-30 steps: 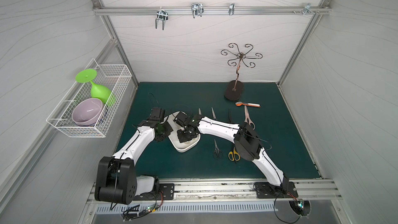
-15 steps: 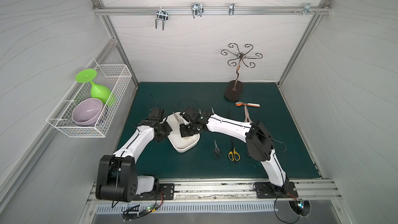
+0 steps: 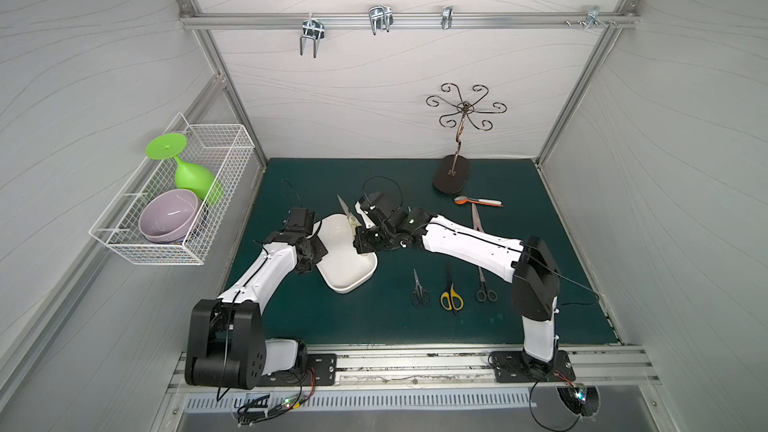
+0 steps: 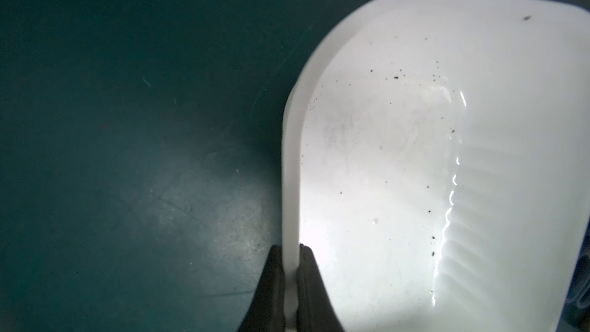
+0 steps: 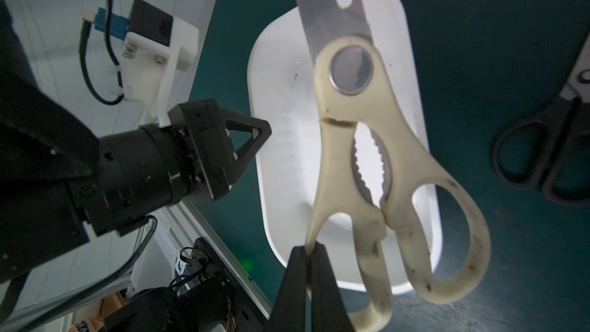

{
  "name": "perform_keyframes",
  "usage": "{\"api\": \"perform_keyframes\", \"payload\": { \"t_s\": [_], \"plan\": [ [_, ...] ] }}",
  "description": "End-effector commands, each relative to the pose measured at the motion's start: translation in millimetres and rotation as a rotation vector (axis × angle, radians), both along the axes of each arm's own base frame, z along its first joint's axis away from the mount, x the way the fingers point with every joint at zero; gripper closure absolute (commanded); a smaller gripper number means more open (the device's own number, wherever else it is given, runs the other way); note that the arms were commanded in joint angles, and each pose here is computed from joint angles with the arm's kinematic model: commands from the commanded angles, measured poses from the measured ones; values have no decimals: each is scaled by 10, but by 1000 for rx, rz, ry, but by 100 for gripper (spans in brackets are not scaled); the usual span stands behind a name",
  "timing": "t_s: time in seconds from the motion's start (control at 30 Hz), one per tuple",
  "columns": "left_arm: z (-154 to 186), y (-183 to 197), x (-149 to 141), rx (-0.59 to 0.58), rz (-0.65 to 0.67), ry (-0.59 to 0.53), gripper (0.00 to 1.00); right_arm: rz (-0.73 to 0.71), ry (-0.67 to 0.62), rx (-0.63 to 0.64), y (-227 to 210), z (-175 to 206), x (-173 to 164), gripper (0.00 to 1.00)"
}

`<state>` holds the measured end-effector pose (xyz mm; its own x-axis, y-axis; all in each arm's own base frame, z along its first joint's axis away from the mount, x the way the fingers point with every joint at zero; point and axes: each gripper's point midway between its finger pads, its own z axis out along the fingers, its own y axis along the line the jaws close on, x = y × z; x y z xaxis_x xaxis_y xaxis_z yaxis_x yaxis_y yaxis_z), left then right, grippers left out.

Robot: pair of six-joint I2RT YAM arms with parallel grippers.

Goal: Take the scissors out of the storage box
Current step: Place the storage box at the center of the board, then place the scissors at the center of the board.

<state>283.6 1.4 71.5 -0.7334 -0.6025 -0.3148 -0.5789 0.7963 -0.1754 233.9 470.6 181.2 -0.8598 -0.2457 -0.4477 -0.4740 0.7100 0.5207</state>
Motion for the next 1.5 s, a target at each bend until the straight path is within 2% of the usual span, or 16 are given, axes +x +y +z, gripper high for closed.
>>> {"api": "perform_keyframes", "payload": {
  "t_s": [0.0,0.4,0.6,0.8,0.83,0.87,0.9,0.93,0.97,1.13,1.3,1.47],
  "plan": [
    [182,202,214,84,33,-73,100,-92,13,-70,-325,-81,-21,100],
    [239,350,583,96,89,-106,100,-282,205,-194,-715,-665,-539,100],
    [73,408,665,-25,125,-90,100,-374,304,-215,-814,-883,-696,100],
    [-40,320,724,-112,102,-68,97,-397,325,-236,-793,-916,-772,100],
    [-29,316,727,-113,100,-71,94,-401,325,-237,-786,-914,-781,100],
    [-7,313,732,-116,100,-81,83,-402,338,-236,-772,-926,-801,100],
    [14,306,736,-124,103,-95,55,-403,357,-237,-755,-943,-822,100],
    [34,291,746,-134,99,-110,20,-405,377,-239,-742,-961,-841,100],
    [61,276,756,-144,96,-125,1,-399,395,-234,-702,-980,-868,100],
    [216,308,755,-128,104,-164,0,-400,414,-247,-638,-988,-887,100],
    [440,328,755,-109,96,-227,0,-464,497,-247,-599,-1094,-960,100],
    [671,329,734,-95,79,-297,0,-497,502,-268,-579,-1153,-997,100]
  ]
}}
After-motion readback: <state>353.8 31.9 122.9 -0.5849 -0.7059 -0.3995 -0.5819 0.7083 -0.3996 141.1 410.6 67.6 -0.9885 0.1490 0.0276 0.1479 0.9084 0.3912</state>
